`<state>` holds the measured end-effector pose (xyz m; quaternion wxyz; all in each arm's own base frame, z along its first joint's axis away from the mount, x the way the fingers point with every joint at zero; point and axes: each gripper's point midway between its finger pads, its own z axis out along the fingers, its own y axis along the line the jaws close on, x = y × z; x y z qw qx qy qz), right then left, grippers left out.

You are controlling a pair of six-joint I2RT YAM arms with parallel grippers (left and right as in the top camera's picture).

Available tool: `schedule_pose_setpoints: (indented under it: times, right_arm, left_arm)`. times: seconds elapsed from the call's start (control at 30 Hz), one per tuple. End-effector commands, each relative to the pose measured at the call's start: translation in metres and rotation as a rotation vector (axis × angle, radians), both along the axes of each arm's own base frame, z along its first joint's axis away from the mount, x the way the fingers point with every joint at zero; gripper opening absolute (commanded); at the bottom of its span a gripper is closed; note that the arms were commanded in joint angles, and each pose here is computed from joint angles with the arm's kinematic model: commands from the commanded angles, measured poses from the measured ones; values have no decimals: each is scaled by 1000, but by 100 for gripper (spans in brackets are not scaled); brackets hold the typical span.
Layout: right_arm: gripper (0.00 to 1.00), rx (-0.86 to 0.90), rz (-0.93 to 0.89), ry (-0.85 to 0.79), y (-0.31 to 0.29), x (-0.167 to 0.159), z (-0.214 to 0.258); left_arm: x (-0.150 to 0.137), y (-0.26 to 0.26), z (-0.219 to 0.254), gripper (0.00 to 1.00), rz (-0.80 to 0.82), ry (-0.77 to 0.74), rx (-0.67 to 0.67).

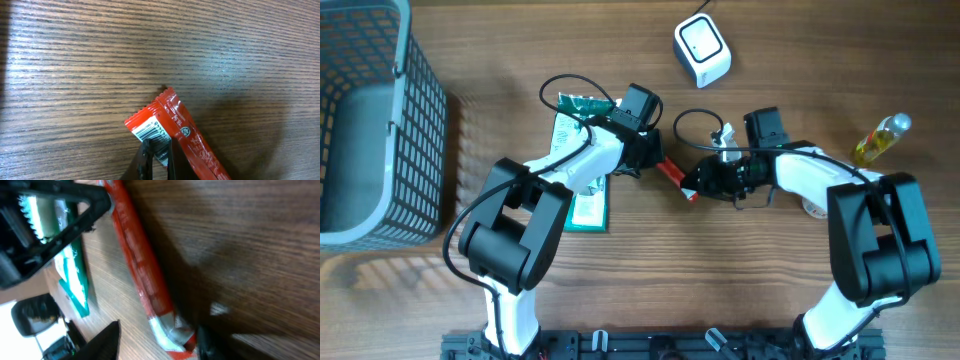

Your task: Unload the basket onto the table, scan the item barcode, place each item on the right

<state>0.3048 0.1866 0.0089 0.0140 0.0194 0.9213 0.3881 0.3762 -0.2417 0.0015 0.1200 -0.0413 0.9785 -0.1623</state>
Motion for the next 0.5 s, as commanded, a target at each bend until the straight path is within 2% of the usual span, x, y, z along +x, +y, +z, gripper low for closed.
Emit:
schedule_pose_setpoints:
  times: [0.0,0.3,0.47]
  right_arm:
    - [40,-48,-63,10,-1,4,-3]
    - [38,-36,-59,6,0,3,-2]
    - [47,-40,-50,40,7,-7,-6]
  left_arm:
    - [-8,6,-20,4,11,48,42]
    - [-8,6,-20,4,11,47,42]
    - [-8,6,-20,4,11,47,42]
